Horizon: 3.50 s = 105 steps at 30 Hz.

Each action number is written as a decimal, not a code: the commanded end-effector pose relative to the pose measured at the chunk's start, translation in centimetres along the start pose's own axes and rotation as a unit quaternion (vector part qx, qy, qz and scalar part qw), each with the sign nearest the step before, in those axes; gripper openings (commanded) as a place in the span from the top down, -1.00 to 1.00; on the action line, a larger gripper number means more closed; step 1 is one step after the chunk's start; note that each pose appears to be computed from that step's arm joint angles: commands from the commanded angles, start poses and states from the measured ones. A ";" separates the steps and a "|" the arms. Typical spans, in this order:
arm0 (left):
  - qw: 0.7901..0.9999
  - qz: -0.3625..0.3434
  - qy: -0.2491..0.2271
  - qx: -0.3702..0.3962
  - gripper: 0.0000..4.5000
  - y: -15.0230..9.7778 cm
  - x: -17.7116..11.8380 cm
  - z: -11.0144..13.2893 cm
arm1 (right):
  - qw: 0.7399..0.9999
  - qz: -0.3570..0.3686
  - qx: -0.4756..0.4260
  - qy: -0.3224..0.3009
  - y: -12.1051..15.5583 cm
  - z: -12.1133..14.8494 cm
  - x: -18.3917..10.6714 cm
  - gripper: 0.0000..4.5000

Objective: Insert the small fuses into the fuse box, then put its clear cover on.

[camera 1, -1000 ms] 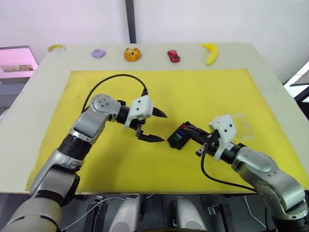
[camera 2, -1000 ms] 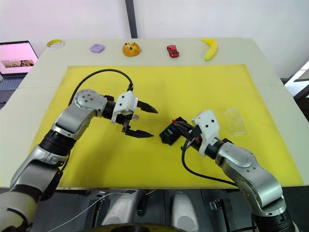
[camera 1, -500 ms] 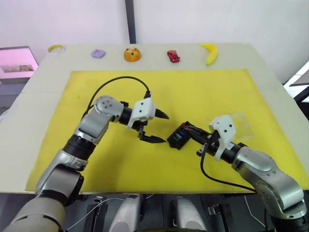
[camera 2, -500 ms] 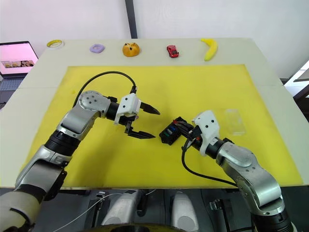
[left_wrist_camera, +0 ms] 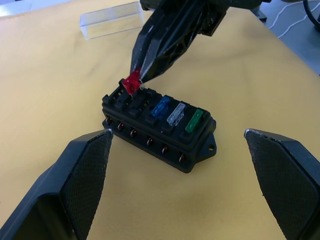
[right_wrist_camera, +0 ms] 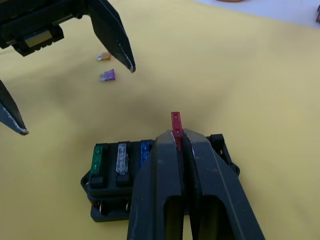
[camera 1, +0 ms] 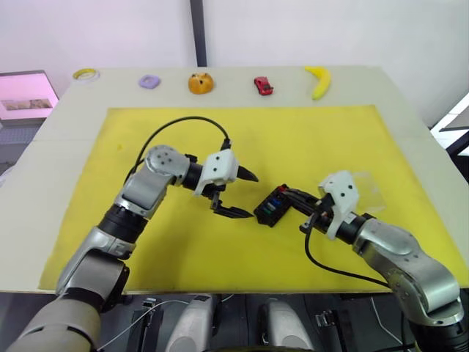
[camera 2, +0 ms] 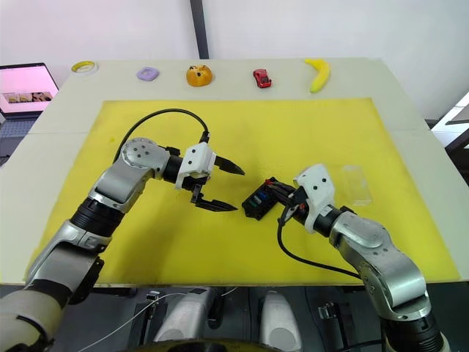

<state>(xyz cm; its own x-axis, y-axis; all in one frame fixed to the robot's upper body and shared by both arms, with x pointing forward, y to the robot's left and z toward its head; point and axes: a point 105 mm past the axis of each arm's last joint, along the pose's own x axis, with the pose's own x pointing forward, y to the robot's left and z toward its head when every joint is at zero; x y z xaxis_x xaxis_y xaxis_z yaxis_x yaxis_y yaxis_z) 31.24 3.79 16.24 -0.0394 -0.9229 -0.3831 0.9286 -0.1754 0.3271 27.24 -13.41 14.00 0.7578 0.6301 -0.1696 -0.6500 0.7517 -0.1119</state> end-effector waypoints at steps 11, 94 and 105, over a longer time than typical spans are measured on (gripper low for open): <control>0.999 0.014 -0.009 0.029 -0.98 0.5 -0.4 1.3 | 1.000 0.002 -0.004 -0.005 0.1 0.4 0.4 1.00; 0.999 0.024 -0.012 0.028 -0.98 0.7 -0.4 1.5 | 0.999 0.016 -0.031 0.012 -0.8 0.5 0.7 1.00; 0.999 0.026 -0.011 0.028 -0.98 0.8 -0.5 1.5 | 0.999 0.015 -0.025 0.026 -0.9 -0.3 0.7 1.00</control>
<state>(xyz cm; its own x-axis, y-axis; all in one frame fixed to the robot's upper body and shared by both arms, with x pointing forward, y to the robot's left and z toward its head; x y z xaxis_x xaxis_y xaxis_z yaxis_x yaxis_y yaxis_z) 31.34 3.53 16.44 -0.0220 -0.9280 -0.3720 0.9282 -0.1572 0.3373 28.37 -13.67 13.23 0.7334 0.6337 -0.2462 -0.6740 0.7252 -0.1411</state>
